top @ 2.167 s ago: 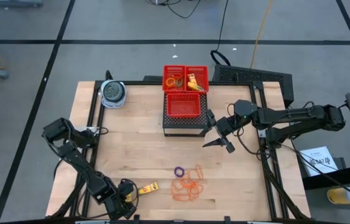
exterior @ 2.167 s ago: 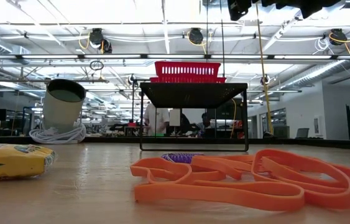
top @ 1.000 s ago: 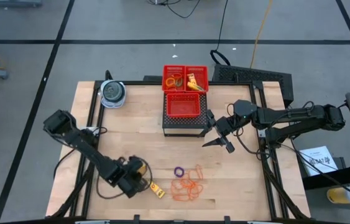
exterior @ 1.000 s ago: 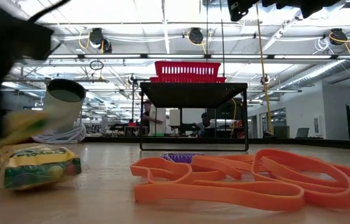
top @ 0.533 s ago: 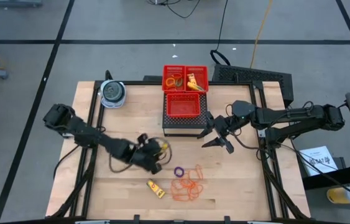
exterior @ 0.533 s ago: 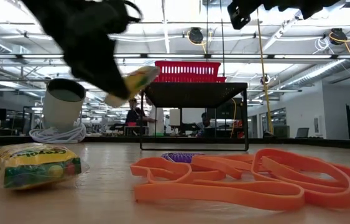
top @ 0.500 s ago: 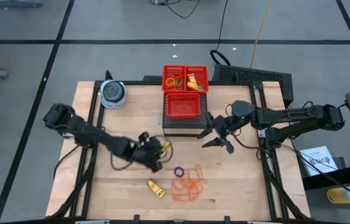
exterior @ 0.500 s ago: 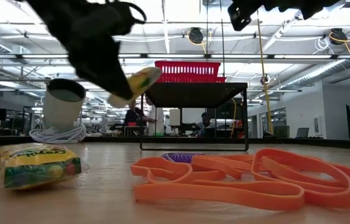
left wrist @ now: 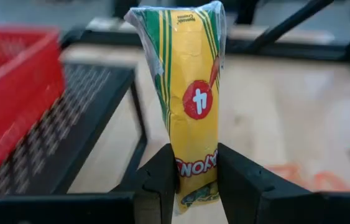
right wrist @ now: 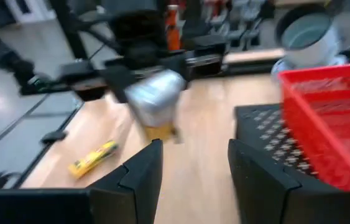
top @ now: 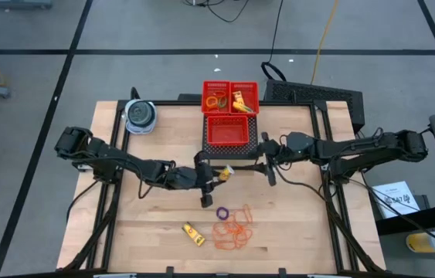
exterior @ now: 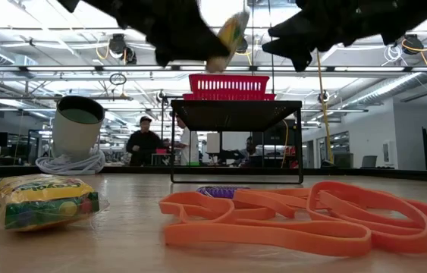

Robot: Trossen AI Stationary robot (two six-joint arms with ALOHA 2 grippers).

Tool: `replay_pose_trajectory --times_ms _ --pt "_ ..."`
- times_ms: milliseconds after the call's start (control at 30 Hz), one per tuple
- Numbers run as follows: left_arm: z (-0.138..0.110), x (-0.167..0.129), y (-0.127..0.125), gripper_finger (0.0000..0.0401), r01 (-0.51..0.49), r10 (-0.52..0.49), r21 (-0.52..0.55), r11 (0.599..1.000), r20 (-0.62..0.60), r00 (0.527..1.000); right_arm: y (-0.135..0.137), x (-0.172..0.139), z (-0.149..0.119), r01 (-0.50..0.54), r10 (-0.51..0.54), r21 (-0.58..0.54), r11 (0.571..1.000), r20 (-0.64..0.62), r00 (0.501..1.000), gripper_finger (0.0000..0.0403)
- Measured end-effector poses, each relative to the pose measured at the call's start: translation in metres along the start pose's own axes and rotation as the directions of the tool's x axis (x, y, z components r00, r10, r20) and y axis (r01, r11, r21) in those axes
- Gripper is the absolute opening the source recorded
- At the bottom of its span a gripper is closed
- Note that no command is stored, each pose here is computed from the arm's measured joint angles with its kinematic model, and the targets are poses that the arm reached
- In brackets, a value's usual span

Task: Pick & Place Office Desk Supplies
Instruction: Put the yellow pack of crayon in the top right red bin on the shelf

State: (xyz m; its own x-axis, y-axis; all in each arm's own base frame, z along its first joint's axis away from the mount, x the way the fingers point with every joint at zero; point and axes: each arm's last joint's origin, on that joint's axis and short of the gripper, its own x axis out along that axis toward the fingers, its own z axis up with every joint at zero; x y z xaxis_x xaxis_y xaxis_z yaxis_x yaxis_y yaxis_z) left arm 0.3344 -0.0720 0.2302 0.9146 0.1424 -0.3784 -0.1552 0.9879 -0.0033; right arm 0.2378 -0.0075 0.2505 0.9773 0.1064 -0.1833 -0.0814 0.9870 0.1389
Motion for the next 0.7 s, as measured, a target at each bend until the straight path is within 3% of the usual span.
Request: replay_pose_trajectory --times_ms 200,500,700 --pt "0.01 -0.001 -0.002 0.0106 0.018 -0.019 0.015 1.0 0.092 0.996 -0.001 0.004 -0.015 -0.054 0.054 -0.008 0.999 0.201 0.978 0.0188" --pt "0.011 0.0 0.0 0.0106 -0.024 0.021 0.023 0.999 0.109 0.994 0.005 0.029 -0.03 -0.106 0.107 -0.019 0.994 0.279 0.954 0.0276" --pt "0.013 -0.001 0.0 0.0106 -0.013 0.009 0.026 1.0 0.124 0.992 0.004 0.048 -0.027 -0.07 0.072 -0.02 0.997 0.32 0.945 0.029"
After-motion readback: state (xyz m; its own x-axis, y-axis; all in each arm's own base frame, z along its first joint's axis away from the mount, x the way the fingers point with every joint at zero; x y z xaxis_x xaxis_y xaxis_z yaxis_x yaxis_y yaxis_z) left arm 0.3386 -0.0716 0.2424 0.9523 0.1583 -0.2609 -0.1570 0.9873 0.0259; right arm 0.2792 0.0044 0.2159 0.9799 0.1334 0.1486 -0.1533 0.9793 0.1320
